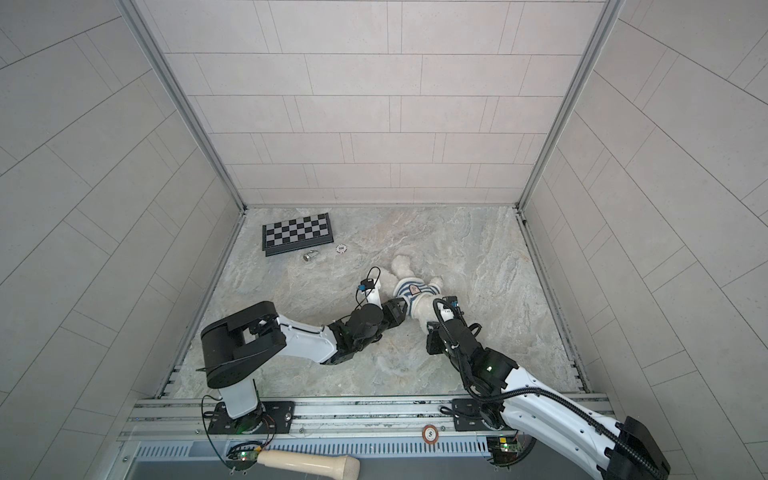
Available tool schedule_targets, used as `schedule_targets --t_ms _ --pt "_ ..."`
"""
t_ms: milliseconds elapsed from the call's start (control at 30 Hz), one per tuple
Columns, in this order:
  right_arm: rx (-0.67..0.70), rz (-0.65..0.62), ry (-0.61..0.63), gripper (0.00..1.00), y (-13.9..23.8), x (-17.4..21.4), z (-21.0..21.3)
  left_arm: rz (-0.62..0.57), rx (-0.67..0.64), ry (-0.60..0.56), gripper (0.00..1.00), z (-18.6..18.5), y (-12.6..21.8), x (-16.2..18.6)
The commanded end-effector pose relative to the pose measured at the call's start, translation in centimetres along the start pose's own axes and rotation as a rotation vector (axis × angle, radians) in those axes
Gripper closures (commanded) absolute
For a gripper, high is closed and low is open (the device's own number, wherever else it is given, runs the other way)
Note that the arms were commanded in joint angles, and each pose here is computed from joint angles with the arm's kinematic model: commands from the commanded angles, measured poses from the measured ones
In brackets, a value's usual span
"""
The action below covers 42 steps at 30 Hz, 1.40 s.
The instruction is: Dress the teddy bear
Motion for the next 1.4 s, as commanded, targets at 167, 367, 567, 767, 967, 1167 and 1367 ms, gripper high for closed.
schedule_targets --t_ms 167,367,567,767,967,1167,1367 --pt "-0.04 -0.03 -0.002 1.0 0.1 -0.7 0.9 -0.001 0.017 -0.008 0.68 0.1 -1.3 0.0" --pt "-0.04 -0.031 0.001 1.0 0.1 -0.8 0.9 0.01 0.031 -0.039 0.81 -0.1 -0.7 -0.4" --pt "-0.031 -0.023 0.01 1.0 0.1 -0.7 0.8 0.034 0.051 -0.095 0.77 -0.7 -0.2 -0.9" --pt "-0.025 -0.017 0.01 1.0 0.1 -0.5 0.6 0.053 0.09 -0.077 0.61 -1.2 -0.9 -1.3" --pt "-0.021 -0.012 0.015 1.0 0.0 -0.3 0.5 0.044 0.097 -0.059 0.65 -1.2 -1.5 -1.5" --pt "-0.02 -0.011 0.014 1.0 0.1 -0.1 0.3 0.049 0.135 0.017 0.63 -0.8 -2.4 -1.3" --pt "-0.018 -0.011 0.02 1.0 0.2 0.0 0.1 0.051 0.168 0.08 0.68 -0.9 -3.1 -1.0"
Point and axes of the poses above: each gripper's point midway between its finger pads, its own y axis back along the fingers, its own z axis along the line the jaws close on, x = y × z, the point moved 1 cm from there along y, back along the fingers, and after that the axes turned 1 degree about -y, right-handed, at the moved point
